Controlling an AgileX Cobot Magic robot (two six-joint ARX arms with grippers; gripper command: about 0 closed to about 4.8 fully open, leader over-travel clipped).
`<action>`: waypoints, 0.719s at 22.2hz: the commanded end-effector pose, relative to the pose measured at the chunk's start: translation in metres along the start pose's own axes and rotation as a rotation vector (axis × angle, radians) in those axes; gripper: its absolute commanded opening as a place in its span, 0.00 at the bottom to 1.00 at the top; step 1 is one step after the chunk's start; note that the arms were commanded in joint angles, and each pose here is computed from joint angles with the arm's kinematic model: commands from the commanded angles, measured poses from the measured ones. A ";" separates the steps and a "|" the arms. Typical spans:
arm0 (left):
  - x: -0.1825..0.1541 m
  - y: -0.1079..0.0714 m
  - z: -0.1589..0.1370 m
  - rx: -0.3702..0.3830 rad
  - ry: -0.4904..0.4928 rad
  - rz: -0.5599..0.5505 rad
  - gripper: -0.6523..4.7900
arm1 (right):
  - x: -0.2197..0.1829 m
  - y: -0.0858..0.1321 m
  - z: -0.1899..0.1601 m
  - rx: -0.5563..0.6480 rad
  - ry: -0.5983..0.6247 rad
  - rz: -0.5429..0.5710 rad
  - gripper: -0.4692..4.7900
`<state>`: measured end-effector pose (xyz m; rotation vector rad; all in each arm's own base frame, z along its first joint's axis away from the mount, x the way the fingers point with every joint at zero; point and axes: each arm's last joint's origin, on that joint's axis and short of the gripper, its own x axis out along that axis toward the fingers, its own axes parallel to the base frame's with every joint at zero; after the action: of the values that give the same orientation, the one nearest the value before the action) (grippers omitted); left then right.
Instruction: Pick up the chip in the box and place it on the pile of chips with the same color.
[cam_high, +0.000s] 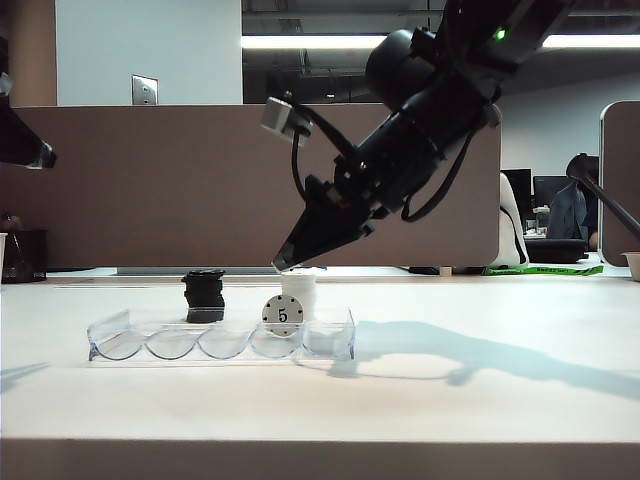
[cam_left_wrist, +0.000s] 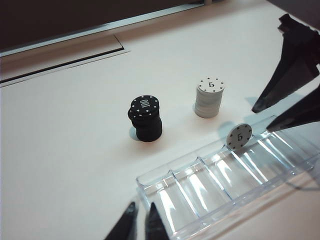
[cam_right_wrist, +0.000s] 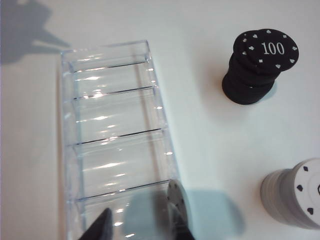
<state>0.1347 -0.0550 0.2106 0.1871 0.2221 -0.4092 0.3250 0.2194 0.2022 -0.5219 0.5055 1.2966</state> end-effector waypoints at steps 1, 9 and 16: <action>0.000 0.000 0.000 0.000 0.005 -0.004 0.17 | 0.001 -0.003 0.003 -0.024 -0.031 -0.013 0.38; 0.000 0.000 0.000 0.000 0.009 -0.005 0.17 | 0.010 -0.006 -0.002 -0.027 -0.031 -0.020 0.38; 0.000 0.000 0.000 0.000 0.009 -0.005 0.17 | 0.015 -0.008 -0.006 -0.026 -0.019 -0.036 0.38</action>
<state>0.1342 -0.0549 0.2085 0.1912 0.2440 -0.4108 0.3339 0.2244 0.1859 -0.5296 0.4876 1.2830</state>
